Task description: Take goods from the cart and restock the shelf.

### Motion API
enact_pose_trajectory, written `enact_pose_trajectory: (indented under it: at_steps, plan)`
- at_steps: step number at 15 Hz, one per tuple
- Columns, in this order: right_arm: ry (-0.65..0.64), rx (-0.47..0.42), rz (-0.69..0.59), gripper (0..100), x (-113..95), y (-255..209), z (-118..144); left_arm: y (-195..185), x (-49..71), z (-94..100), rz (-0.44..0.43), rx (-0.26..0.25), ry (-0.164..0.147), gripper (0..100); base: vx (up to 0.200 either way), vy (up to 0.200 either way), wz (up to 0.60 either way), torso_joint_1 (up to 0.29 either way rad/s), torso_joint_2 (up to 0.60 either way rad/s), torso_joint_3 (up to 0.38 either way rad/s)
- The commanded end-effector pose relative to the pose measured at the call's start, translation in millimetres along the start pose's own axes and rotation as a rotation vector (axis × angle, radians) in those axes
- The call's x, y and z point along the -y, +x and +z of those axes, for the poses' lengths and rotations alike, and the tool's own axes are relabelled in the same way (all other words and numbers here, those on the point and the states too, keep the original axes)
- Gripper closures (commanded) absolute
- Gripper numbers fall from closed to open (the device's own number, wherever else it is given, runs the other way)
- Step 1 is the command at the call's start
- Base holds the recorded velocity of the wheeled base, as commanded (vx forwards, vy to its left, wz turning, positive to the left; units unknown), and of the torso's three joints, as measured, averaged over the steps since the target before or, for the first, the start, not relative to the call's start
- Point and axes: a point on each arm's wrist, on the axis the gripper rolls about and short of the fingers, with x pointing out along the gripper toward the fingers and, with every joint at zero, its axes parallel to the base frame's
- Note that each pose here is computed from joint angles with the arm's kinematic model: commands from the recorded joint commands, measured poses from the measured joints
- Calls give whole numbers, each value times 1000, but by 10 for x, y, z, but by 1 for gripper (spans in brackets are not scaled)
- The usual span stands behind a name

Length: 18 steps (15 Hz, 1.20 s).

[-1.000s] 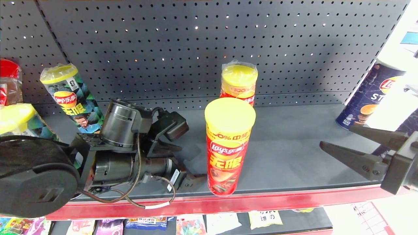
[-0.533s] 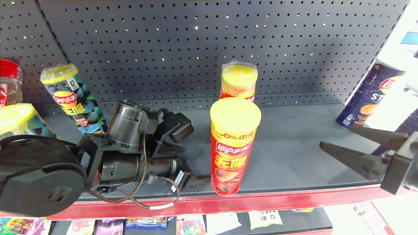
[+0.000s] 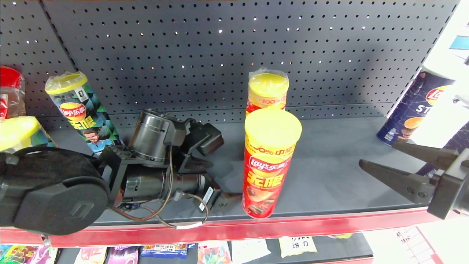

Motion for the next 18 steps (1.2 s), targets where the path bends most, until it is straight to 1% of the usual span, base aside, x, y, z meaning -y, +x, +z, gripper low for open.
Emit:
enact_pose_trajectory:
  at_steps: [1,8,10,13,14,16,18]
  plan:
    - [-1,0,2,0,-2,0,0,33,8,5,-4,-3,2,0,0,0,0,0,0,0]
    - [1,2,-1,0,0,-4,2,75,4,23,-7,-3,3,0,0,0,0,0,0,0]
    - [0,-6,0,0,1,-6,-23,26,14,35,-5,8,4,0,0,0,0,0,0,0]
    - [-2,-14,6,0,4,-68,-102,-269,59,6,5,45,6,0,0,0,0,0,0,0]
    - [-7,-20,6,0,8,-112,-157,-500,93,4,18,84,12,0,0,0,0,0,0,0]
    - [-19,-20,12,0,8,-192,-233,-852,152,-12,27,141,21,0,0,0,0,0,0,0]
    - [-47,-12,11,0,16,-287,-302,-1253,218,-79,45,183,26,0,0,0,0,0,0,0]
